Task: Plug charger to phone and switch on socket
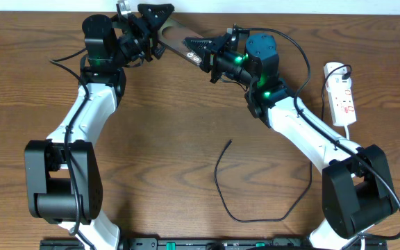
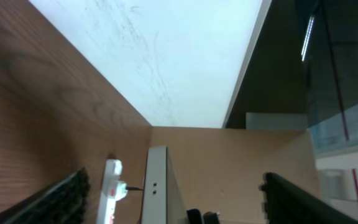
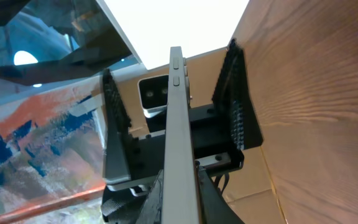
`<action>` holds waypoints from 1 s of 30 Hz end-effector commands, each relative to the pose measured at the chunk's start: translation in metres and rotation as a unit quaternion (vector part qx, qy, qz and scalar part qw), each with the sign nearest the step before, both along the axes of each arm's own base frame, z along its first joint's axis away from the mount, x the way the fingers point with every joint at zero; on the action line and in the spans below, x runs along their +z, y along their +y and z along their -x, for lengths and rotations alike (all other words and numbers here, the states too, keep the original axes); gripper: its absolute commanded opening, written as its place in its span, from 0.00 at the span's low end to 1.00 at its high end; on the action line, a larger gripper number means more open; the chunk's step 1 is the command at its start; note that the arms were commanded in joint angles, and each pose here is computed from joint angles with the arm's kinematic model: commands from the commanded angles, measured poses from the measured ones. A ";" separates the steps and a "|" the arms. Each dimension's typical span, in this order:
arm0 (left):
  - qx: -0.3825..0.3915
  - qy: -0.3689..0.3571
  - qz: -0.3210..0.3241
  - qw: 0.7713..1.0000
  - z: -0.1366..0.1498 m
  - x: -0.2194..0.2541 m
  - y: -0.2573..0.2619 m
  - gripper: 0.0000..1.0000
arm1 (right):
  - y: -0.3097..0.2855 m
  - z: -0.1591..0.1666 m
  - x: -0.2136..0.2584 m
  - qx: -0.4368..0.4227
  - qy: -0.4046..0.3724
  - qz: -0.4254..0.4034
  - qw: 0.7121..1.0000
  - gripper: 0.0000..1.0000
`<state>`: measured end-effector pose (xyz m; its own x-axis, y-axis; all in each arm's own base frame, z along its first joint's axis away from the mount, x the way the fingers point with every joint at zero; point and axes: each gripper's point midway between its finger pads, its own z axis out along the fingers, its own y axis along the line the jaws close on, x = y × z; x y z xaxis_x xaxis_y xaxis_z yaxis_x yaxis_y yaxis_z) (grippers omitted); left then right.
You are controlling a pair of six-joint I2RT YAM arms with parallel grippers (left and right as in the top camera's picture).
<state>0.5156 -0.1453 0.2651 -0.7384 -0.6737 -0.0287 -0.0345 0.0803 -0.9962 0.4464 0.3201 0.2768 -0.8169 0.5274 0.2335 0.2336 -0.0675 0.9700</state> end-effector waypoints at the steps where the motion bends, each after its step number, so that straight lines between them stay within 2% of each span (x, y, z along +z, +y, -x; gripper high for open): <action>1: 0.004 -0.014 -0.002 1.000 0.003 0.010 0.001 0.75 | 0.002 -0.001 0.014 -0.002 -0.025 -0.003 1.000 0.01; 6: 0.008 -0.008 0.000 1.000 0.002 0.009 0.002 0.73 | 0.003 0.000 0.014 -0.002 -0.025 -0.003 1.000 0.01; 13: 0.024 0.065 0.036 0.997 0.001 -0.004 0.005 0.73 | 0.003 -0.001 0.014 -0.007 -0.032 0.002 0.999 0.01; 15: 0.027 0.090 0.044 0.995 0.002 -0.010 0.005 0.68 | 0.004 -0.001 0.014 -0.006 -0.032 0.002 0.999 0.01; 19: 0.028 0.094 0.043 0.994 0.002 -0.012 0.005 0.64 | 0.005 0.001 0.014 -0.004 -0.032 0.002 0.999 0.01; 25: 0.029 0.094 0.043 0.994 0.002 -0.012 0.005 0.64 | 0.005 0.001 0.014 -0.004 -0.032 0.002 0.999 0.01; 30: 0.029 0.094 0.043 0.994 0.002 -0.012 0.005 0.48 | 0.007 0.002 0.014 0.001 -0.036 0.004 0.999 0.01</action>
